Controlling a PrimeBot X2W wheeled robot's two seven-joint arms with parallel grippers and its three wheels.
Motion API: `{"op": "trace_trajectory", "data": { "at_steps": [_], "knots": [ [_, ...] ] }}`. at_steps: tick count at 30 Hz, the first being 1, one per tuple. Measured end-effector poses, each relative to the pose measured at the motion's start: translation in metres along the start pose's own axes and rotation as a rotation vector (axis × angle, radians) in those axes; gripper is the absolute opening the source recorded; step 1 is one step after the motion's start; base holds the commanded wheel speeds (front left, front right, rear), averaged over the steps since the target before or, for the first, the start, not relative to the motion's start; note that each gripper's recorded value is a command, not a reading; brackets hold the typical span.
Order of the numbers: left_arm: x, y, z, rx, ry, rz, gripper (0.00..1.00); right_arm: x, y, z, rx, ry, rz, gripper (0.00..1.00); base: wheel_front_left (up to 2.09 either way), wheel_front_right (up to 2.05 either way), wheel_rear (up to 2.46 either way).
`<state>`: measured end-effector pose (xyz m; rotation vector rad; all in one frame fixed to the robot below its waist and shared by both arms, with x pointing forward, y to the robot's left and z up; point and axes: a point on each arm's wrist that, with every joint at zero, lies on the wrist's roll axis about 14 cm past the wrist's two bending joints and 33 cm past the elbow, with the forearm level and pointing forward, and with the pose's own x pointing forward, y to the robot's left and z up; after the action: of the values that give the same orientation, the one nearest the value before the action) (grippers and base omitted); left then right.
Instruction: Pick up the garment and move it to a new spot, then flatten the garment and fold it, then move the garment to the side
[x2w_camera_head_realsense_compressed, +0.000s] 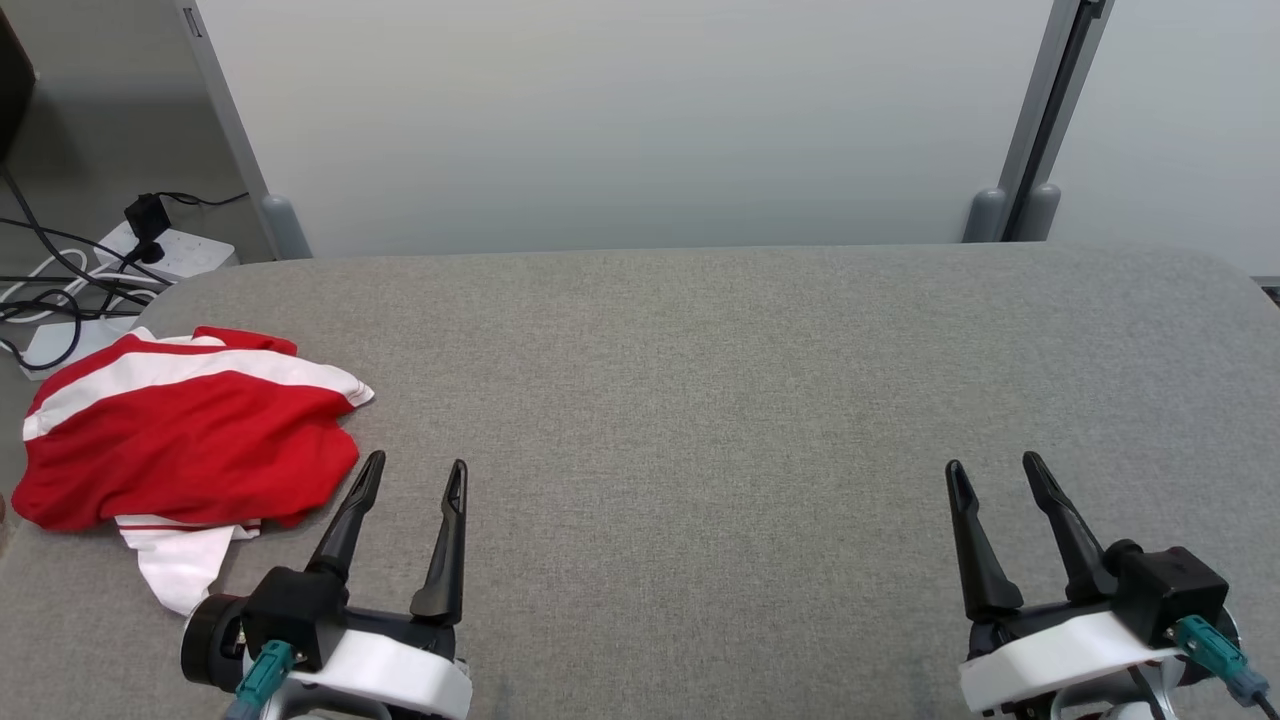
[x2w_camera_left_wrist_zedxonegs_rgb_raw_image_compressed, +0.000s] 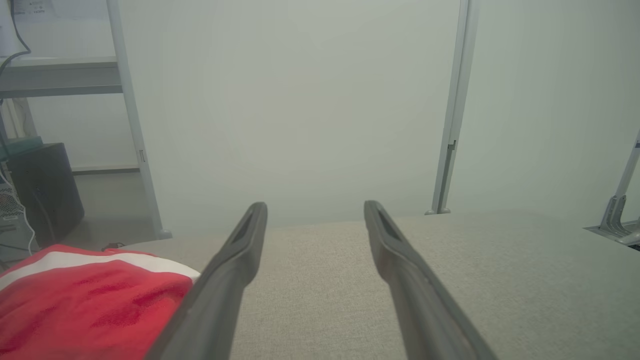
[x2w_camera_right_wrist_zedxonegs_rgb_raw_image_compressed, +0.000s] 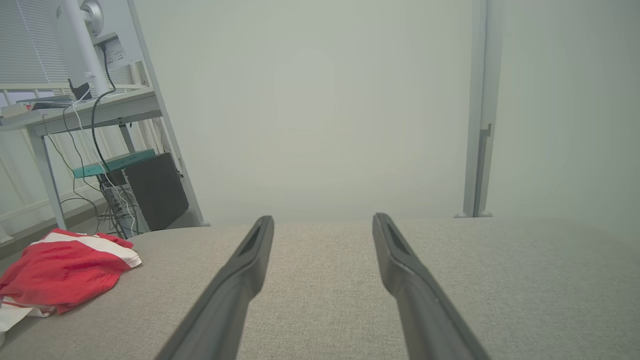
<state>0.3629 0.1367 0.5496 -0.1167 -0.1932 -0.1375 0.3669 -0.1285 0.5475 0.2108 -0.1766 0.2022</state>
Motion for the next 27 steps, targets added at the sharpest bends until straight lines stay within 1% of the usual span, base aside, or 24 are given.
{"op": "trace_trajectory", "data": {
  "at_steps": [6, 16, 27],
  "knots": [
    [0.0007, -0.0056, 0.0062, 0.064, -0.024, -0.021, 1.00, -0.0012, 0.0076, 0.0035, -0.060, -0.016, 0.030, 1.00, 0.00, 0.00, 0.00],
    [0.0008, -0.0090, 0.0047, 0.064, -0.020, -0.030, 1.00, -0.0013, 0.0093, 0.0029, -0.062, -0.014, 0.036, 1.00, 0.00, 0.00, 0.00],
    [-0.0021, -0.0032, -0.0004, 0.068, -0.002, -0.009, 1.00, -0.0019, 0.0076, 0.0072, -0.061, -0.027, 0.030, 1.00, 0.00, 0.00, 0.00]
  ]
}}
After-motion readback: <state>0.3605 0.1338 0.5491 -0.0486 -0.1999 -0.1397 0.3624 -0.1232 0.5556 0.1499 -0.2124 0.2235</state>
